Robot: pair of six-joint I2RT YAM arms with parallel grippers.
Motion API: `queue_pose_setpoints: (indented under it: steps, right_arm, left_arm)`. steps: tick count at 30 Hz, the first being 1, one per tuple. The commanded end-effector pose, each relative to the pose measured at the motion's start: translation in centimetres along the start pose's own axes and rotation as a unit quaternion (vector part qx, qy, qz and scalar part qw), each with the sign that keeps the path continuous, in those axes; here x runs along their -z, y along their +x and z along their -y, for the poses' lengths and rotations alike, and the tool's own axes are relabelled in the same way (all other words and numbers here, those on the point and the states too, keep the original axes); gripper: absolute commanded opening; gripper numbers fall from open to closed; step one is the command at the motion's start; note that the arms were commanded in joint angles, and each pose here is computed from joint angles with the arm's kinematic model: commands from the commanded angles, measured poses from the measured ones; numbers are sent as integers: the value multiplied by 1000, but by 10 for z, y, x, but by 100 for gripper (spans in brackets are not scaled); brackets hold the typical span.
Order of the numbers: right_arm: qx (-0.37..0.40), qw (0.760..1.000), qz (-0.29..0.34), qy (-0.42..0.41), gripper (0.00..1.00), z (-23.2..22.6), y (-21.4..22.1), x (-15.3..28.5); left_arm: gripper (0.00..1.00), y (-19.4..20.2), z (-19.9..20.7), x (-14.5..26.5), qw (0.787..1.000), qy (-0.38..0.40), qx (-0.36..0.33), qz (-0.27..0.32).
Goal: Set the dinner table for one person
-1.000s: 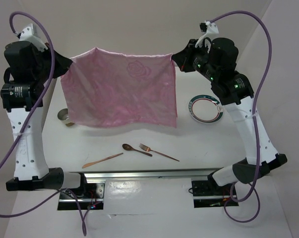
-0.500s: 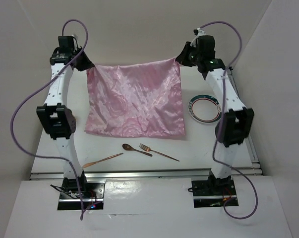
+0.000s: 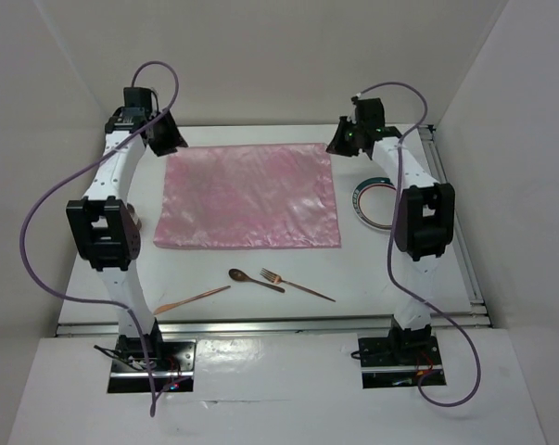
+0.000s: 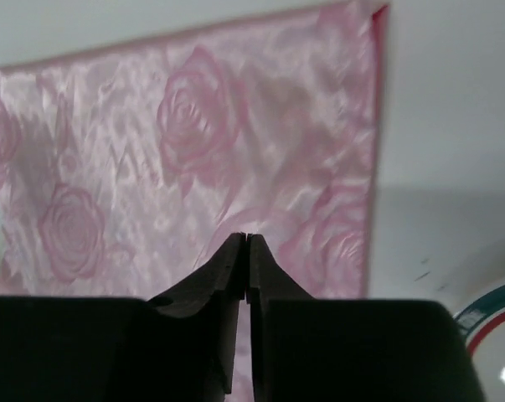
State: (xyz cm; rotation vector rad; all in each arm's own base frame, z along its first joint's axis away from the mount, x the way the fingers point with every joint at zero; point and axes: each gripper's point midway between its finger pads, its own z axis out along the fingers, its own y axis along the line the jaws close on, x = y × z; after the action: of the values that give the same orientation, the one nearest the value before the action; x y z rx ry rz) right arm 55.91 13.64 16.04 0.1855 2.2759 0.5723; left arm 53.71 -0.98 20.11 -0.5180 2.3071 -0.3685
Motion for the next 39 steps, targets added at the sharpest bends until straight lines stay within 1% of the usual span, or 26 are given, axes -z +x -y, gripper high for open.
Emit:
queue_pose_setpoints:
  steps: [1,2,3,4,5,6,8,10,12,13,14,17,20,21,22,23,24,26,28,30,32,34,36,37,39]
  right_arm:
    - [35,998,-48,-35,9,-40,50,9]
    - [36,996,-70,-32,0,-40,68,2]
    - [46,994,-89,-39,0,-53,88,-4]
    - [49,994,-99,-27,0,-51,100,-7]
    - [53,992,-110,-28,0,-54,111,-12]
    - [51,990,-129,-27,0,-56,129,-19]
    - [49,988,-144,-30,0,-59,145,-25]
    - [39,987,-152,-33,0,-57,154,-32]
    - [20,983,-181,-25,0,-46,179,-31]
    - [14,982,-185,-22,0,-42,186,-32]
    - [11,981,-195,-16,0,-34,200,-29]
    - [1,978,-207,5,0,-18,221,-17]
    - [-3,978,-207,18,0,-10,229,-7]
    - [-4,976,-217,29,0,-2,240,-3]
    - [-4,975,-217,35,0,1,243,0]
    - [-3,976,-214,33,0,0,242,7]
    - [-3,975,-220,45,0,7,250,12]
    - [-1,974,-218,57,0,12,252,21]
    - [0,977,-208,52,0,9,248,35]
    - [1,976,-207,61,0,12,249,41]
    - [5,978,-196,69,0,14,243,42]
    - [10,977,-200,70,0,15,245,43]
    - [16,979,-192,69,0,12,236,42]
    - [17,980,-186,66,0,8,229,42]
    - [27,982,-177,56,0,-3,218,43]
  left_arm:
    - [42,42,-6,10,999,-18,-36,-28]
    - [17,58,-4,12,998,-12,-33,-44]
    - [8,72,-10,6,998,-14,-30,-61]
    - [0,96,-22,1,996,-27,-19,-88]
    - [0,110,-27,-4,994,-39,-3,-100]
    - [0,120,-32,-3,994,-42,-2,-106]
    - [0,149,-45,-10,990,-50,13,-129]
    - [0,162,-52,-13,988,-58,19,-142]
    - [0,172,-57,-17,986,-63,25,-151]
    - [0,180,-62,-20,984,-69,27,-161]
    - [0,185,-65,-20,983,-72,28,-167]
    - [0,207,-74,-23,977,-81,33,-195]
    - [0,228,-74,-22,972,-82,27,-219]
    - [0,233,-80,-19,971,-95,25,-219]
    - [0,240,-80,-17,968,-98,21,-229]
    - [0,241,-82,-14,968,-103,20,-226]
    - [0,249,-86,-9,965,-108,21,-236]
    - [0,250,-86,1,966,-114,14,-230]
    - [0,255,-90,11,966,-120,13,-230]
    - [0,255,-86,15,967,-115,8,-226]
    - [0,260,-90,21,965,-124,8,-233]
    - [0,257,-85,26,966,-119,4,-228]
    - [0,250,-78,32,967,-119,-3,-223]
    - [0,237,-72,36,971,-116,-5,-209]
    - [3,224,-74,47,971,-139,-11,-196]
